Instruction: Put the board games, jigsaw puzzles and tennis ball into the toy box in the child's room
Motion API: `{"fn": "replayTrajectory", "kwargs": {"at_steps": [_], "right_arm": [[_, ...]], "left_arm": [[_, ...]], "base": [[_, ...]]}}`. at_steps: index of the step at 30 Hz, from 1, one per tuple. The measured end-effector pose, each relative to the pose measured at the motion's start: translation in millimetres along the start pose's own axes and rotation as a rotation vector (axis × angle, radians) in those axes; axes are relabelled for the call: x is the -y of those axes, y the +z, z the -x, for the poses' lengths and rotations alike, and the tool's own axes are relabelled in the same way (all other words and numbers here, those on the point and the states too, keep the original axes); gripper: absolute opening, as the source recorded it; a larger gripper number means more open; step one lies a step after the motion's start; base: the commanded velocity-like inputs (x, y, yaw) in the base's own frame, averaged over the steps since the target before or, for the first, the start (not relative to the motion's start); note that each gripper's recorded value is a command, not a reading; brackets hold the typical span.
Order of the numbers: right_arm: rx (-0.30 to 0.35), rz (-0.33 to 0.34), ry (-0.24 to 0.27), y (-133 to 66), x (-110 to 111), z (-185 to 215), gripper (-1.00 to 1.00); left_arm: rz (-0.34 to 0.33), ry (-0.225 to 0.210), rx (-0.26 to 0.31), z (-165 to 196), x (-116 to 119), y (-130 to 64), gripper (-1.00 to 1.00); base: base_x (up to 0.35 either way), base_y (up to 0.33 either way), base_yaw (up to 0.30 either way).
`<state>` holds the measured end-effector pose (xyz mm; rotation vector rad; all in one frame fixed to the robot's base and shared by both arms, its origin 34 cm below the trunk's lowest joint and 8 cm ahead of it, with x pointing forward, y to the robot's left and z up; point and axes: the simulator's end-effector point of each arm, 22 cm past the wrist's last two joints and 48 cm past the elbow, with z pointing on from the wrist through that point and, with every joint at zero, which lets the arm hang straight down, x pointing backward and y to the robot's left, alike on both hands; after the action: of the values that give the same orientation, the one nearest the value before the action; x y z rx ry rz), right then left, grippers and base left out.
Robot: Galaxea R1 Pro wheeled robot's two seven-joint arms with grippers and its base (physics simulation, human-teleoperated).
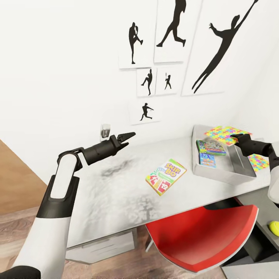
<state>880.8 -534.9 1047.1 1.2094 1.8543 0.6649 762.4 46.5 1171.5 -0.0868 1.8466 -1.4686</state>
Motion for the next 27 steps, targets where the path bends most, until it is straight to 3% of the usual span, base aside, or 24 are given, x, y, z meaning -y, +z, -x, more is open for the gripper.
{"fn": "replayTrajectory", "kwargs": {"at_steps": [27], "right_arm": [[0.007,-0.013,0.002,18.5,7,0,-1.00]], "left_arm": [[0.010,-0.032,-0.033,-4,-21,13.4,1.00]], "base": [[0.000,0.000,0.000]]}}
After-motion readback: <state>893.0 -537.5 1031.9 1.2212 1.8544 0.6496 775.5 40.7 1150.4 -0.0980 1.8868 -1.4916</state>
